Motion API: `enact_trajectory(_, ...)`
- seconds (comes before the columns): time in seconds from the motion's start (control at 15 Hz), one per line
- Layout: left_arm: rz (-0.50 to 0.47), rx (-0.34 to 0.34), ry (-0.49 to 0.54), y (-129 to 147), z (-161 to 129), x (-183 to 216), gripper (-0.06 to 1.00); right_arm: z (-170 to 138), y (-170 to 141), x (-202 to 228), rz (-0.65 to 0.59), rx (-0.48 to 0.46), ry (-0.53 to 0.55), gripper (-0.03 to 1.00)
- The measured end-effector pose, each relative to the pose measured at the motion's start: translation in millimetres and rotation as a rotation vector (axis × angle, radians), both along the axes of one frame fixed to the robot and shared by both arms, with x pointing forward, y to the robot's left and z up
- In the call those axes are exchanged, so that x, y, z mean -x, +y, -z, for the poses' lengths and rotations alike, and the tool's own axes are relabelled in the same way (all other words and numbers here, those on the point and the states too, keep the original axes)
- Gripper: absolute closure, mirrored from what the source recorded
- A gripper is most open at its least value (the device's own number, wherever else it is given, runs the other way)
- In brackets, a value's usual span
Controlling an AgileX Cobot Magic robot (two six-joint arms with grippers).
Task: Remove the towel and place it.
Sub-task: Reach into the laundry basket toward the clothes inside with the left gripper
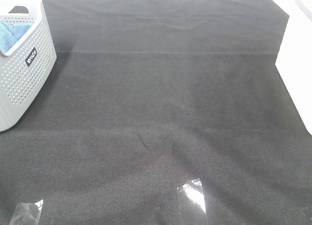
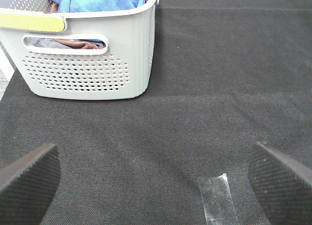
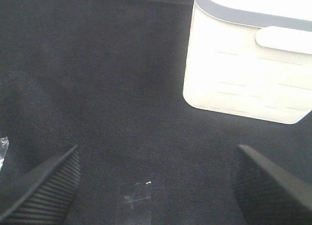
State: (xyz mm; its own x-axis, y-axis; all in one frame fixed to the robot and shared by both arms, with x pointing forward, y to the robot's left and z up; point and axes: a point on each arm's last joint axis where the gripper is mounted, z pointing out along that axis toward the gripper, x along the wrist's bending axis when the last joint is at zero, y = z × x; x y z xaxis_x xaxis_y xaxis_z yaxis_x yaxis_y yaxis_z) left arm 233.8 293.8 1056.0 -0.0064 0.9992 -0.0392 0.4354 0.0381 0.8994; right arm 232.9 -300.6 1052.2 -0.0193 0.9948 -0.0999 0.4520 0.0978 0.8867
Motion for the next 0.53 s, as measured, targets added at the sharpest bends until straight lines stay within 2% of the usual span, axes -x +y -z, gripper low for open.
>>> enact_trajectory(0.53,0.000,0.000,0.000,0.0,0.0,0.0,-0.05,0.0,0.0,0.0,0.000,0.000,0.000,0.17)
